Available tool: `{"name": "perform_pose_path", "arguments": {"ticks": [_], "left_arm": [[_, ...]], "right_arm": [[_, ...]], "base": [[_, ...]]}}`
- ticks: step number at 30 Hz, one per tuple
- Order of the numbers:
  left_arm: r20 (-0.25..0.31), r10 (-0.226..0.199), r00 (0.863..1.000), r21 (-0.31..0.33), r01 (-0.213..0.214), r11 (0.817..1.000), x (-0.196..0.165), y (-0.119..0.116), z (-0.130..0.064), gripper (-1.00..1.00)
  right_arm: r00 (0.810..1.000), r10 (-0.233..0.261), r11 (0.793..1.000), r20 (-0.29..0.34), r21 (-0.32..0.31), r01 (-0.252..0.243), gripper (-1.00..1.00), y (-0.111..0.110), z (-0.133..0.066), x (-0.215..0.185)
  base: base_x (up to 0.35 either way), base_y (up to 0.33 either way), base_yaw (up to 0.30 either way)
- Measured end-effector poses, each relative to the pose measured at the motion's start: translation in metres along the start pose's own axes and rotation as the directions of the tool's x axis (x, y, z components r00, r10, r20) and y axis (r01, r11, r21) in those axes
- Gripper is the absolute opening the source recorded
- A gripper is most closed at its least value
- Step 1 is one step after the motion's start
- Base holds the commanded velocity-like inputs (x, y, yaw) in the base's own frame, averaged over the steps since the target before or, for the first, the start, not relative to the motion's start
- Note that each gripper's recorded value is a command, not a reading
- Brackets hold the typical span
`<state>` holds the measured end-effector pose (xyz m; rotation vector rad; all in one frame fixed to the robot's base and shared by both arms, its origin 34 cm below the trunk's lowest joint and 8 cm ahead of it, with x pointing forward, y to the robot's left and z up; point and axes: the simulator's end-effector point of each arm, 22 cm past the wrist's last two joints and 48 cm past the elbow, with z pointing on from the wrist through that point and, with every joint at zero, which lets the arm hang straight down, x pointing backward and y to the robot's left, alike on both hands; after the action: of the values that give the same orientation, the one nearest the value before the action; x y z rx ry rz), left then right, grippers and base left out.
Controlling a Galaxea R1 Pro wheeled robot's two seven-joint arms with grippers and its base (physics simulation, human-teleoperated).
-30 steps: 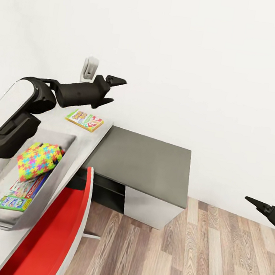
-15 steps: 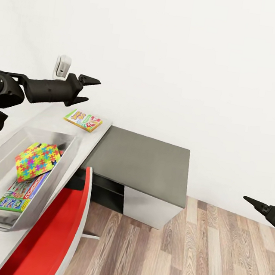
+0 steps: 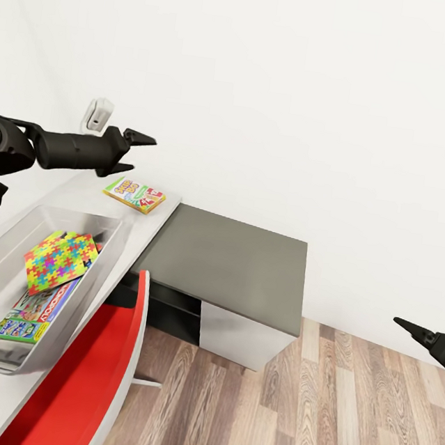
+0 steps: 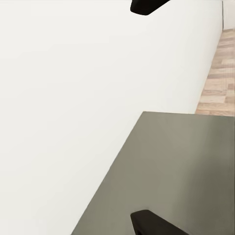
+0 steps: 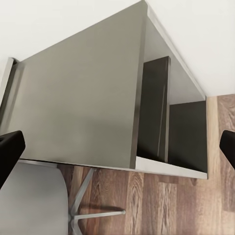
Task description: Put all the toys in the child's room - the three board games (two on the bed and one on the table), the two jigsaw puzzles on the table, and the tennis ball on the table - inside the toy box on the table in the child's room.
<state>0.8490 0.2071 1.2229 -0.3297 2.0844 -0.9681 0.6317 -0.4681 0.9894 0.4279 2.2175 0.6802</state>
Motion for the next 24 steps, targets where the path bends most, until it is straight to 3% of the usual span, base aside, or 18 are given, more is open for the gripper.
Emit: {"name": "perform_pose_path", "arguments": {"ticks": [12,24], "left_arm": [[-0.005,0.000,1.000,-0.028,0.000,1.000,0.0018,0.0064,0.0001,1.00],[-0.020,0.006,1.000,-0.037,-0.007,0.999,0.0086,0.0083,0.0028,1.00]], "right_arm": [[1.000,0.000,1.000,-0.001,-0.001,0.000,1.00,0.0003,0.0000,0.0005],[1.000,-0.001,1.000,-0.001,-0.001,0.001,1.00,0.0006,-0.0001,0.0003]], "base": [[0.032,-0.007,0.000],[0.244,-0.107,0.000]]}}
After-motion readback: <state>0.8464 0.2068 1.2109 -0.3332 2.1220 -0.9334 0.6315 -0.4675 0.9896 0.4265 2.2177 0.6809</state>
